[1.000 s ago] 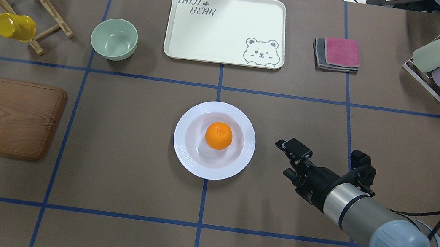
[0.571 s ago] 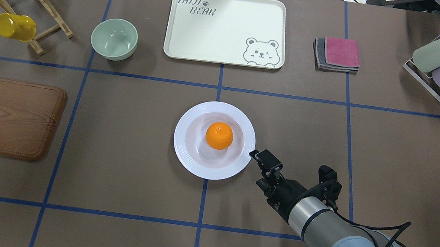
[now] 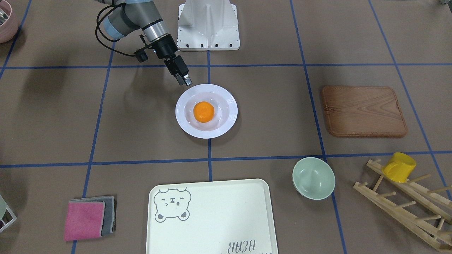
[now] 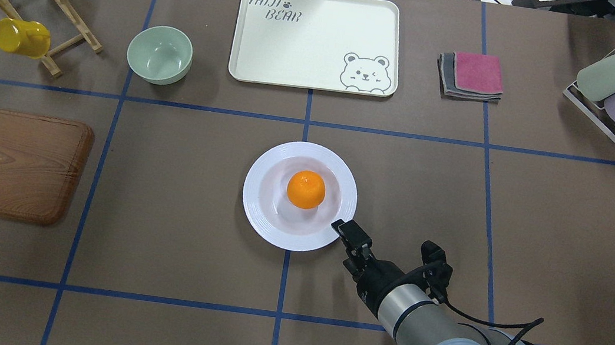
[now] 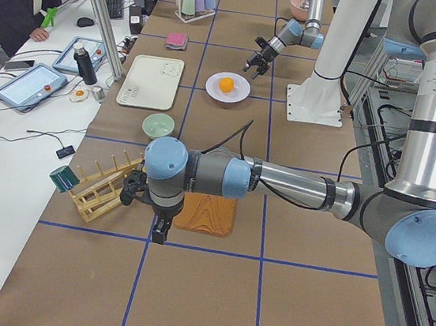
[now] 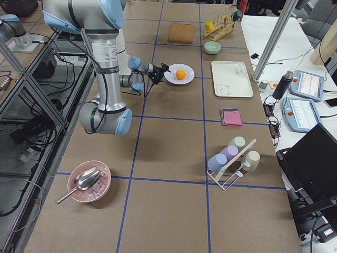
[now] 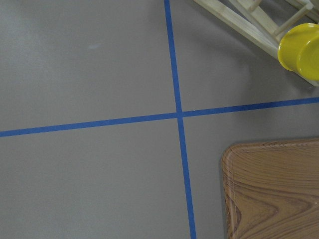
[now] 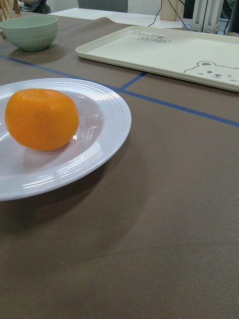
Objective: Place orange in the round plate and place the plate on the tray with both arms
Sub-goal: 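Lower the right gripper to the plate rim nearest the robot and grip it, then slide the plate with the right gripper away from the robot onto the bear tray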
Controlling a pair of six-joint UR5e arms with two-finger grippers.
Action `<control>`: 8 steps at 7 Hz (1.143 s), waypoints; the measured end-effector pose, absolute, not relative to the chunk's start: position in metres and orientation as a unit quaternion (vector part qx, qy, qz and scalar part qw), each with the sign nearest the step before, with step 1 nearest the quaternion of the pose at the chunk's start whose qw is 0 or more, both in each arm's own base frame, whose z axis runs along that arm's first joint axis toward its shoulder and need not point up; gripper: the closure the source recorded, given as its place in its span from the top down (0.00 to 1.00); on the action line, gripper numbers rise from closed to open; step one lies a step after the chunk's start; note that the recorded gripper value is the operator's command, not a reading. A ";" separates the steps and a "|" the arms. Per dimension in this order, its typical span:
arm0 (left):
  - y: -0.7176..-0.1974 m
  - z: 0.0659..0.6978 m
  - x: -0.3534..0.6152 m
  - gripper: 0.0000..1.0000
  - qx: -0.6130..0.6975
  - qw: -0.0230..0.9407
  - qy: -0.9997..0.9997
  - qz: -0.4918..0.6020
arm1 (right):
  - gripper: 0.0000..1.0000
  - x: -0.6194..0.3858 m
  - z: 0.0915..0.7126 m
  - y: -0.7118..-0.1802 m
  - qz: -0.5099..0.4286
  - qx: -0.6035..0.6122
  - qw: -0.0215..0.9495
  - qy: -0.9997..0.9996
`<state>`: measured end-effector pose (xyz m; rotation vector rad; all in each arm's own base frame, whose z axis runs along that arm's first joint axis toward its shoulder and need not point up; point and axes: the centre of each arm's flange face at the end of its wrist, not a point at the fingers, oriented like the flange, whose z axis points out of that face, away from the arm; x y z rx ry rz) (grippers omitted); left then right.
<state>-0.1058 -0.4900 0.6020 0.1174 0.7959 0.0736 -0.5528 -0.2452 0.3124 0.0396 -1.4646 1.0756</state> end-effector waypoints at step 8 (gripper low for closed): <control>-0.488 0.599 -0.106 0.99 0.060 0.920 0.387 0.037 | 0.00 -0.584 0.318 -0.286 0.503 0.035 0.600 -0.621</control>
